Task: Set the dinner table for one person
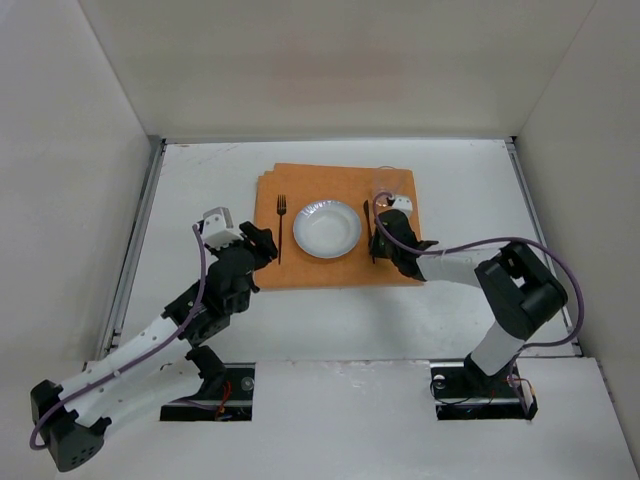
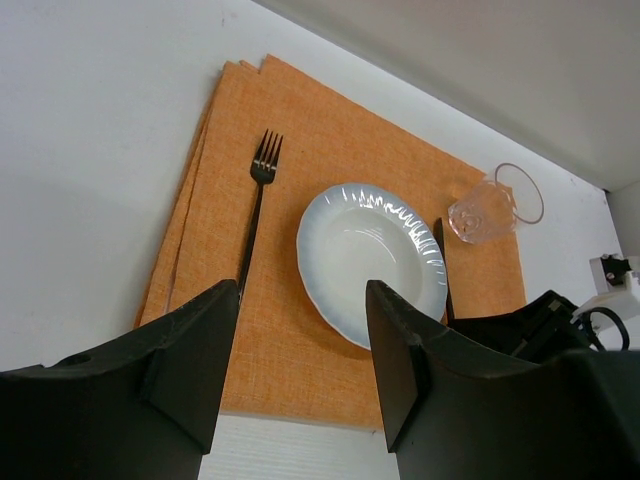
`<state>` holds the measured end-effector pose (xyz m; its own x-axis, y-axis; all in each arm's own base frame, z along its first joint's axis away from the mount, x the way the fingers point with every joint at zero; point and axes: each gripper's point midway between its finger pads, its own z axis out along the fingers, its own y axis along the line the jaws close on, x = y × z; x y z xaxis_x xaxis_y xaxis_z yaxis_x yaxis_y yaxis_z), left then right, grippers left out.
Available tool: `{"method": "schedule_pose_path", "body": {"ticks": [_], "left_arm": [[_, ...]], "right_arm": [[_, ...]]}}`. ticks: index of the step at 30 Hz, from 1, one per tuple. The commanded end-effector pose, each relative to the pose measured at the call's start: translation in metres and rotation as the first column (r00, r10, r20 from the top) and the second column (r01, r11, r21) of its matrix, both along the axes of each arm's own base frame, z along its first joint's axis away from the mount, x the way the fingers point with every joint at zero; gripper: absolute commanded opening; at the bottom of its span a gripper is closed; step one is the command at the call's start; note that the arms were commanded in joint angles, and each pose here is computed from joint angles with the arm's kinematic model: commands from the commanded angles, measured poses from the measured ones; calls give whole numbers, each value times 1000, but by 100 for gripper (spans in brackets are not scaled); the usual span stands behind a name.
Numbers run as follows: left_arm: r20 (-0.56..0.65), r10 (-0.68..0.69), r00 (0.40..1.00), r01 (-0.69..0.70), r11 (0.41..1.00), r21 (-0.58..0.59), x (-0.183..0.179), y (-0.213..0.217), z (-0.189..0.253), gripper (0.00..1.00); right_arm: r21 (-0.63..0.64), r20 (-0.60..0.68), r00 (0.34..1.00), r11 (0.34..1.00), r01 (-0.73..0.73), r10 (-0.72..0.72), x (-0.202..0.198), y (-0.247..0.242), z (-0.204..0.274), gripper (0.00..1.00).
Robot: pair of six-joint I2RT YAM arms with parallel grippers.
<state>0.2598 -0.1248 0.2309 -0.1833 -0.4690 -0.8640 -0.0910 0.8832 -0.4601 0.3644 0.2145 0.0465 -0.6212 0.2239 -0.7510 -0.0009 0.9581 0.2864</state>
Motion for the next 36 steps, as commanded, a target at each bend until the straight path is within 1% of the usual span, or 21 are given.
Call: {"method": "schedule_pose_path", "body": {"ticks": [1, 6, 11, 13, 15, 17, 19, 23, 26, 29, 30, 31, 33, 34, 35, 36], "left_arm": [[21, 11, 1000, -10, 999, -38, 2, 1, 1, 51], [1, 22, 1000, -22, 1000, -22, 2, 7, -10, 51], [-21, 31, 999, -32, 999, -9, 3, 10, -20, 51], [-24, 35, 999, -36, 999, -10, 3, 12, -24, 51], [-33, 45, 998, -45, 999, 0, 4, 14, -26, 51], [-39, 43, 998, -43, 999, 2, 2, 16, -28, 51], [-44, 51, 998, -51, 999, 4, 0, 19, -33, 51], [-75, 62, 995, -60, 998, 31, -2, 24, -40, 51], [-97, 75, 992, -70, 996, 49, -4, 29, -50, 51], [-132, 63, 989, -55, 996, 66, -6, 28, -59, 52], [-149, 61, 987, -50, 996, 74, -7, 28, -63, 52], [-160, 65, 985, -52, 995, 81, -8, 29, -67, 52], [-175, 79, 981, -65, 994, 85, -10, 33, -73, 53], [-183, 89, 979, -73, 993, 91, -11, 36, -76, 53], [-191, 96, 977, -78, 992, 98, -12, 39, -78, 53], [-203, 104, 974, -84, 991, 105, -13, 42, -82, 53]], "right_arm": [[60, 102, 994, 997, 38, -44, 28, 9, 30, 6], [56, 104, 992, 996, 67, -72, 32, 8, 27, 7], [39, 108, 989, 995, 93, -97, 34, 4, 24, 14], [30, 113, 989, 995, 92, -95, 36, 3, 25, 21], [40, 117, 990, 996, 77, -82, 35, 6, 29, 31], [59, 126, 990, 997, 57, -64, 32, 9, 39, 39], [76, 147, 988, 997, 30, -41, 25, 12, 54, 45], [107, 188, 982, 994, -29, 9, 4, 16, 95, 54], [120, 257, 966, 990, -69, 36, -11, 12, 133, 58], [178, 333, 943, 983, -52, -11, -18, -6, 168, 57], [200, 354, 934, 980, -19, -54, -16, -21, 175, 53], [224, 366, 926, 975, 11, -94, -14, -35, 179, 47], [287, 371, 907, 953, 94, -200, -10, -69, 182, 27], [326, 362, 897, 936, 132, -252, -10, -84, 180, 20], [362, 353, 886, 917, 168, -302, -9, -98, 178, 15], [393, 343, 873, 897, 202, -347, -9, -113, 174, 12]]}}
